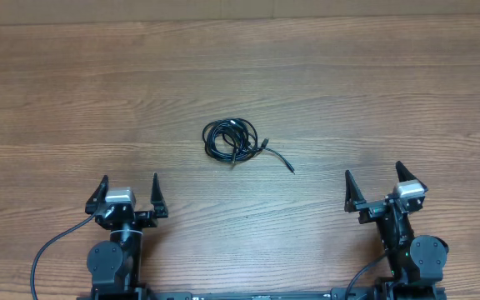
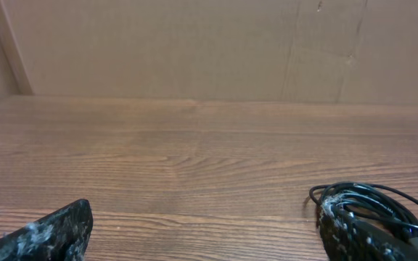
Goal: Untangle cables
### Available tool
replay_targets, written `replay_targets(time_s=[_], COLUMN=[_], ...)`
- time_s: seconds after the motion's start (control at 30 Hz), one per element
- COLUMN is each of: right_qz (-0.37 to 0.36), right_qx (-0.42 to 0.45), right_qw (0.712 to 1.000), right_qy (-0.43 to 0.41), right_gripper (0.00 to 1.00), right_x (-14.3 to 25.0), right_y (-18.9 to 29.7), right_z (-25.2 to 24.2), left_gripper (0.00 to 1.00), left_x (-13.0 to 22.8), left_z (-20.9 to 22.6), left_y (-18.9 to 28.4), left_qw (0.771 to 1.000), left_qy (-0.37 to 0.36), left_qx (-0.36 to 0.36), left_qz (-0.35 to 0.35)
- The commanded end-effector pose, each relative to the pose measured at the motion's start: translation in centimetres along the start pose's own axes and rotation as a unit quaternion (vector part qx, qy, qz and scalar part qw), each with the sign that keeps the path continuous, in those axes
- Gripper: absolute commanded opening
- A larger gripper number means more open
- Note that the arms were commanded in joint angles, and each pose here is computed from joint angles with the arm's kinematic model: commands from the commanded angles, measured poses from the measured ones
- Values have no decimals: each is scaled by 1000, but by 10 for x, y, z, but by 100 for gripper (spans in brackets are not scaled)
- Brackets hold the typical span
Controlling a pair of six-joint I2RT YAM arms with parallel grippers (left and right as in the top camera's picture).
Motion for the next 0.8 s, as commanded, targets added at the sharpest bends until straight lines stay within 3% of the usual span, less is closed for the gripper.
replay_targets(time_s=[0.0,0.77], right_qz=[-3,-10], right_qx=[2,-1], right_qw=[1000,1000], right_qy=[1,2], right_gripper=[100,100], right_x=[2,0], right_y=[0,0], right_z=[-1,0], left_gripper=[100,99], left_x=[1,1], left_z=[1,1], left_y=[0,0], left_qw=[1000,1000], left_qy=[3,3], left_qx=[-3,-3], left_qz=[-1,-1])
Point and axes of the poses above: each gripper's point midway between its finger pads, its own y axis back along the fingers, its own z axis along the line the jaws close on, x = y × z, the point moved 10 cm from there along y, back along the fingers, and after that the axes turned 11 degrees about -y, right-handed, at the moved point
